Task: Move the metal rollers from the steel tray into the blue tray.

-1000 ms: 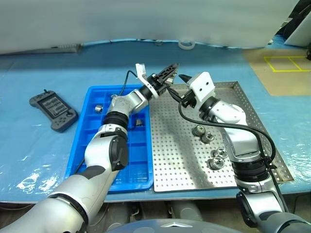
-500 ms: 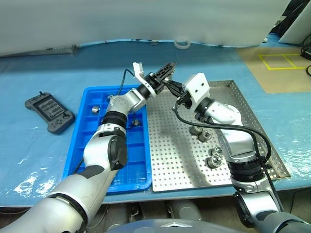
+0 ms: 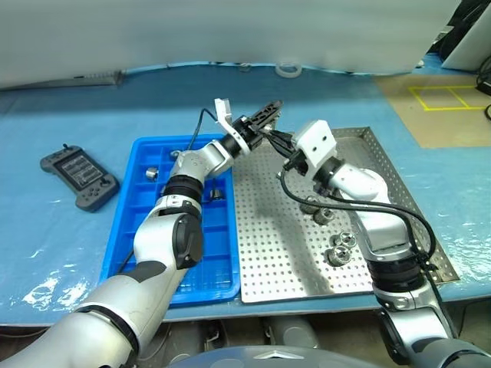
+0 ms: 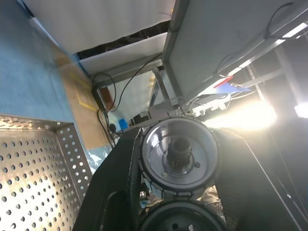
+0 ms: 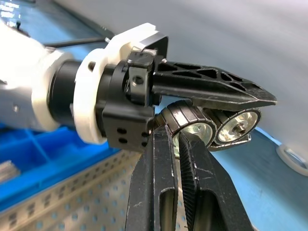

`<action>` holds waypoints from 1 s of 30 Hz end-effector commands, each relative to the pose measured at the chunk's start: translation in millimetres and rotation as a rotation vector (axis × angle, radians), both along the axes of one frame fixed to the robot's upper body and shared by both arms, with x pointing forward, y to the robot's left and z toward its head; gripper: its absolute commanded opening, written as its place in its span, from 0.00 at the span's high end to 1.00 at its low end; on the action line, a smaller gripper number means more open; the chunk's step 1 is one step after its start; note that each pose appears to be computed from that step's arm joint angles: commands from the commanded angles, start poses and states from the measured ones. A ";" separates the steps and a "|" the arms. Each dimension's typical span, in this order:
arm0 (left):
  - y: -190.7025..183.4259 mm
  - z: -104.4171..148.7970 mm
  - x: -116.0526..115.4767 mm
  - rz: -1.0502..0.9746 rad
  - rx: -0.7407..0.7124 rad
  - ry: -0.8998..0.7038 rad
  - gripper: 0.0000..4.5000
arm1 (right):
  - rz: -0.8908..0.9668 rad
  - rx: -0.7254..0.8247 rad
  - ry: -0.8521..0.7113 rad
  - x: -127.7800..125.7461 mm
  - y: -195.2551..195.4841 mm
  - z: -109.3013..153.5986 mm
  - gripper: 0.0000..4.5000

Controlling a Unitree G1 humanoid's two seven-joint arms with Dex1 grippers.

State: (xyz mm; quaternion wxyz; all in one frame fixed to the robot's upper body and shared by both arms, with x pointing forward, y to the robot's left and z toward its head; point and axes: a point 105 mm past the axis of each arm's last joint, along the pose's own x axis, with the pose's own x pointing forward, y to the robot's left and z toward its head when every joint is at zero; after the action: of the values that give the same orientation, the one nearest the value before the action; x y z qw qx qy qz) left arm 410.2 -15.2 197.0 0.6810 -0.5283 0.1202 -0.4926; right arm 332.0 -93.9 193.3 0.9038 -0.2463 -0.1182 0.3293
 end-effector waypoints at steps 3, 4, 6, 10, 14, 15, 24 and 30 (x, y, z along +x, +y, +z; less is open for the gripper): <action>22.8 26.7 9.6 0.066 -0.005 -0.086 0.62 | -0.099 -0.032 -0.034 -4.1 -38.3 -2.5 0.99; 24.9 27.2 10.0 0.071 -0.006 -0.087 0.62 | -0.103 -0.037 -0.028 -5.1 -41.0 -5.3 0.99; 31.2 26.8 11.4 0.089 0.000 -0.091 0.62 | -0.112 -0.051 -0.003 -8.8 -48.6 -14.5 0.99; 46.9 25.0 14.2 0.134 0.013 -0.096 0.62 | -0.121 -0.064 0.042 -15.4 -58.7 -29.0 0.99; 51.7 24.1 14.7 0.150 0.018 -0.093 0.62 | -0.116 -0.050 0.019 -9.3 -53.7 -23.9 0.99; 51.1 23.4 14.1 0.148 0.021 -0.093 0.62 | -0.114 -0.034 0.003 -6.3 -50.4 -19.3 0.99; 29.1 22.9 5.1 0.066 0.007 -0.080 0.62 | 0.028 0.067 -0.043 6.3 0.7 11.9 0.67; 13.8 19.5 0.7 0.024 0.005 -0.064 0.62 | 0.084 0.022 -0.021 3.8 14.0 5.3 0.45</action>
State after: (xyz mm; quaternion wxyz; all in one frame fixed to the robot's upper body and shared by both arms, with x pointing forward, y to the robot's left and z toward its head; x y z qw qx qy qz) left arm 412.7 3.3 196.4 0.7004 -0.5184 0.1154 -0.4770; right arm 336.9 -79.8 187.7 0.8934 -0.2282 -0.1223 0.3672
